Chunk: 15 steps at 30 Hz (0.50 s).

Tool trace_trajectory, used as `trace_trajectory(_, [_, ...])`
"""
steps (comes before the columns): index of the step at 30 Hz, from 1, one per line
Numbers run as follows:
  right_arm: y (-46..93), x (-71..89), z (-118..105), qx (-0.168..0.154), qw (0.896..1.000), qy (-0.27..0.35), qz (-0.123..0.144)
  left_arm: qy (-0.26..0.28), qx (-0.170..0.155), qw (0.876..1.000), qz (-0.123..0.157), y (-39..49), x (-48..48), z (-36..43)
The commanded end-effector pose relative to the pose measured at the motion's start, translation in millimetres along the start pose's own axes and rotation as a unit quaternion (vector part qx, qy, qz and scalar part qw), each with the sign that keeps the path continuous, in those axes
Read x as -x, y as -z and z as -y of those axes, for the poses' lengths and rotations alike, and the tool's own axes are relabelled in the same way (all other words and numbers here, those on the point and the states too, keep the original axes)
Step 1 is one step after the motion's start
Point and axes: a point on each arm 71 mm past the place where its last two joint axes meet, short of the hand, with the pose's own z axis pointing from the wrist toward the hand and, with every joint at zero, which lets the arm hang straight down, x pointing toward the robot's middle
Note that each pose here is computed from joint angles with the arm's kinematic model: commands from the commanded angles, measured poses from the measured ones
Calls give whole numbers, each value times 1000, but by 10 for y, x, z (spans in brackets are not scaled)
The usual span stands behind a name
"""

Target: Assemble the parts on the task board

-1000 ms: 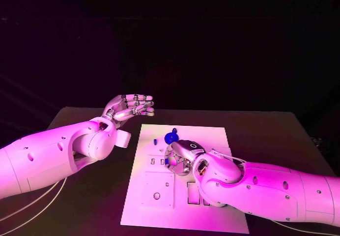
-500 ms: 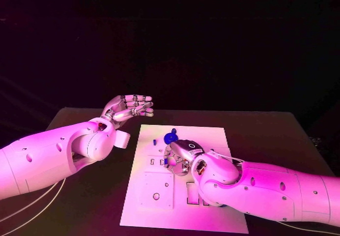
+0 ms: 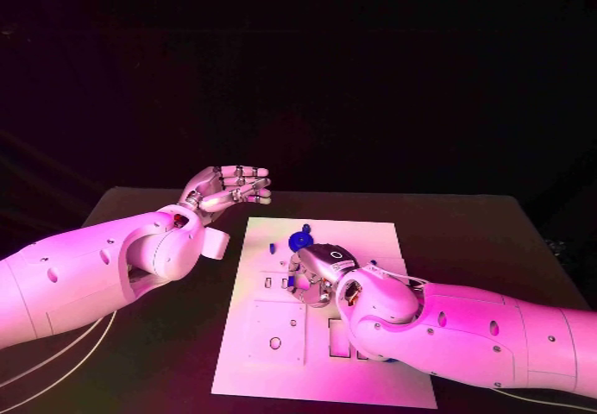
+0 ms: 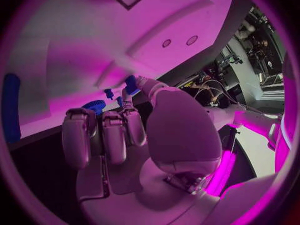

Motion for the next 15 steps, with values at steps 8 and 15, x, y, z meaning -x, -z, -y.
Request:
trace_trajectory(8, [9,-35,3,0,1000,13,-5,4,-1,1000,-14,-1,-24,7])
trace_trajectory(15, [9,-36,-21,4,1000,12,-4,4,0,1000,-14,0,-20,6])
